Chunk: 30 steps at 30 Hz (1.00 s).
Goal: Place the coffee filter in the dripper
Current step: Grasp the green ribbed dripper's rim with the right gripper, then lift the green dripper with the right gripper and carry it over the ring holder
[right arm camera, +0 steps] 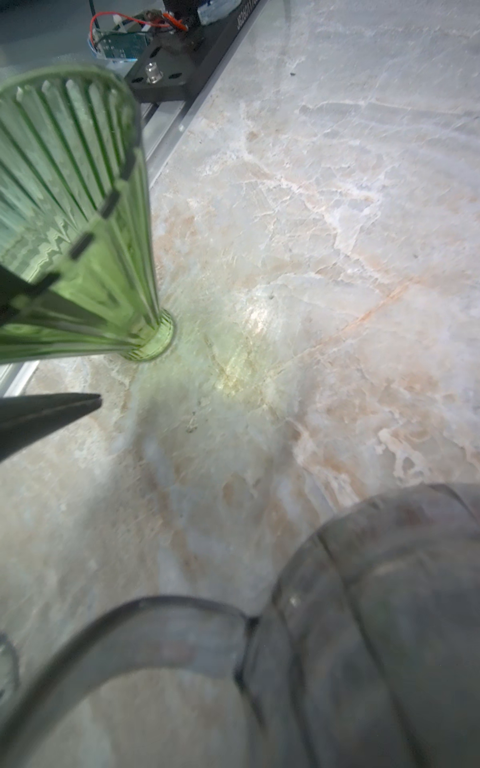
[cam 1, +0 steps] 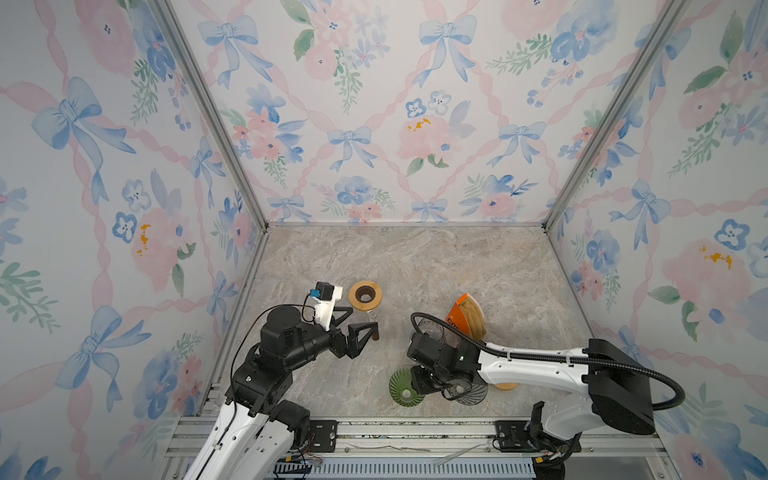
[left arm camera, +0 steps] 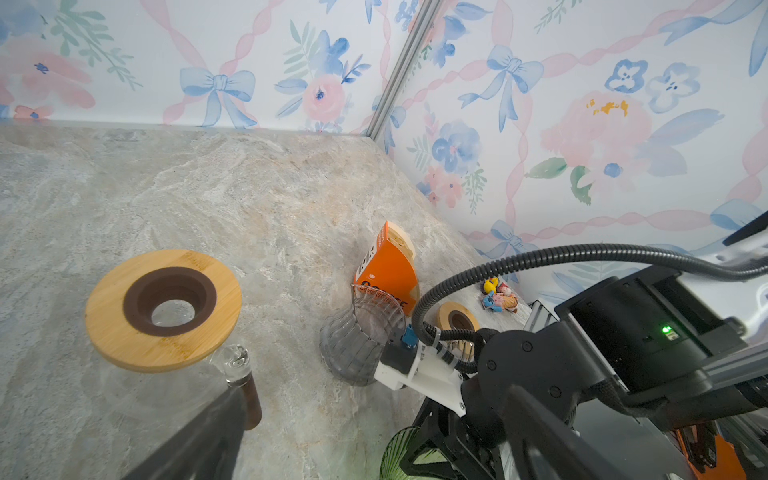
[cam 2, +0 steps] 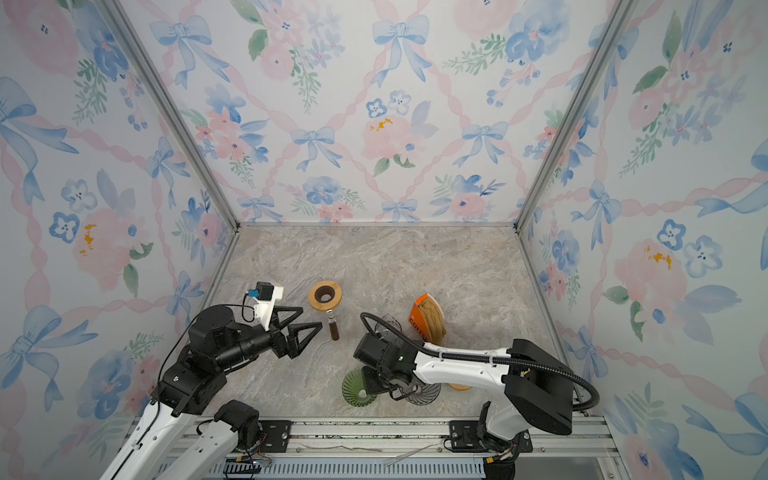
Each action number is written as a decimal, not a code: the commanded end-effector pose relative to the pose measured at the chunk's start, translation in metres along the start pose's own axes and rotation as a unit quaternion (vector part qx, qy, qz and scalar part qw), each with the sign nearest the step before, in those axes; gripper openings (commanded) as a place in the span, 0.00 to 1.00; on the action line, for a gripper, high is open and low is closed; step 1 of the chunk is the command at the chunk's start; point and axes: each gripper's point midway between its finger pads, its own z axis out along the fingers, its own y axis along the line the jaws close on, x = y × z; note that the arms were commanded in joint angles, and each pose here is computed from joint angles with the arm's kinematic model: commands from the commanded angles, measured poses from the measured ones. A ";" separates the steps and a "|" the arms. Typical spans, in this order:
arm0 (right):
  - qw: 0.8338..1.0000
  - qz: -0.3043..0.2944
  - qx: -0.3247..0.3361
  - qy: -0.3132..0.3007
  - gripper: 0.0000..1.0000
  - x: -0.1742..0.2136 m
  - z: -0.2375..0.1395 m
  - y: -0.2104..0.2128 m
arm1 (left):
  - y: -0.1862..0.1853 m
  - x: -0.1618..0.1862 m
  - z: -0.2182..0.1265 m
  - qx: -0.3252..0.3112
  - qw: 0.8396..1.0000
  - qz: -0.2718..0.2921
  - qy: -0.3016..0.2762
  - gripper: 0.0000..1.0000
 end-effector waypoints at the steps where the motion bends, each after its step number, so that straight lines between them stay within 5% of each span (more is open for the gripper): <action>1: 1.000 -0.008 -0.005 0.003 0.25 0.003 0.005 0.005 | -0.002 -0.001 0.001 0.009 1.000 0.016 -0.006 0.98; 30: 0.996 -0.014 -0.063 -0.056 0.12 -0.038 -0.021 0.042 | 0.000 -0.005 -0.004 -0.008 1.000 0.019 -0.023 0.98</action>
